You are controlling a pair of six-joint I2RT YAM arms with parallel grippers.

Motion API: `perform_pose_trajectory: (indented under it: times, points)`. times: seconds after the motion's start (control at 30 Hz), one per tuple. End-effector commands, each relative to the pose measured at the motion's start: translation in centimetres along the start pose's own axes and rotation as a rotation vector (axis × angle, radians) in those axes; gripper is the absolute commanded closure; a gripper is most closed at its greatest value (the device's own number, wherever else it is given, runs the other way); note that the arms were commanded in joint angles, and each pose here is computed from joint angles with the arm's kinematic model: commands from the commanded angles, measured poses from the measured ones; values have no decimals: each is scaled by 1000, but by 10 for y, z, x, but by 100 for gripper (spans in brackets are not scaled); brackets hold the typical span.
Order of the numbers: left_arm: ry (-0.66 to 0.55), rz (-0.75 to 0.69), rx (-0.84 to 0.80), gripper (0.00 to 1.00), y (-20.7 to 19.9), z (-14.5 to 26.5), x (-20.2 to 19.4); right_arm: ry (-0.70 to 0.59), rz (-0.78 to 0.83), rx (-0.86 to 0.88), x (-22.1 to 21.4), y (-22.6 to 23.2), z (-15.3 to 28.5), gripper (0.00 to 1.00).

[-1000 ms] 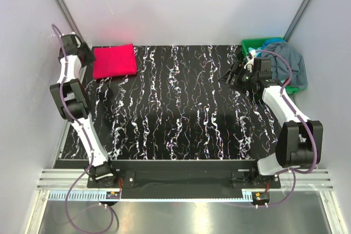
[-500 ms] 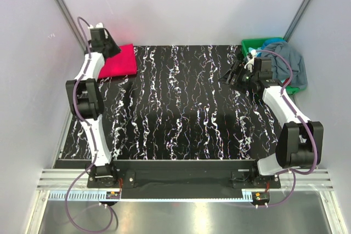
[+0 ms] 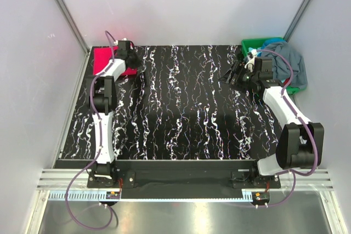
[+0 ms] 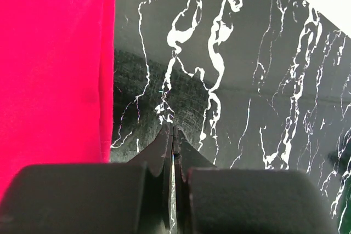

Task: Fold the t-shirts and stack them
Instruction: Neatly place the folded tshirt to the corner

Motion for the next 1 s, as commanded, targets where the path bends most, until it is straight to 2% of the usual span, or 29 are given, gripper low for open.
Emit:
perform_pose_trajectory:
  times: [0.0,0.27,0.77,0.9,0.97]
  points:
    - [-78,48,33,100,9,-5,16,-49,33,59,11,16,13,20]
    - [-119,6,169,100,28,5,15,-56,31,55,10,15,16,20]
    - [-147,-19,267,100,36,43,15,-82,29,84,16,26,27,20]
    - [-123,-37,210,100,27,50,16,-80,24,78,15,24,26,20]
    - [-75,-55,111,100,10,54,15,-72,18,76,15,23,23,20]
Point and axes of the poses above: each gripper's point midway between its finger pads, its own z axis back along the fingers, its own y axis along the line the jaws close on, x = y × z, the point moved 7 cm from there along z, back along the fingers, and after that the axes turned 5 degrees about z, right-handed, at the moved point
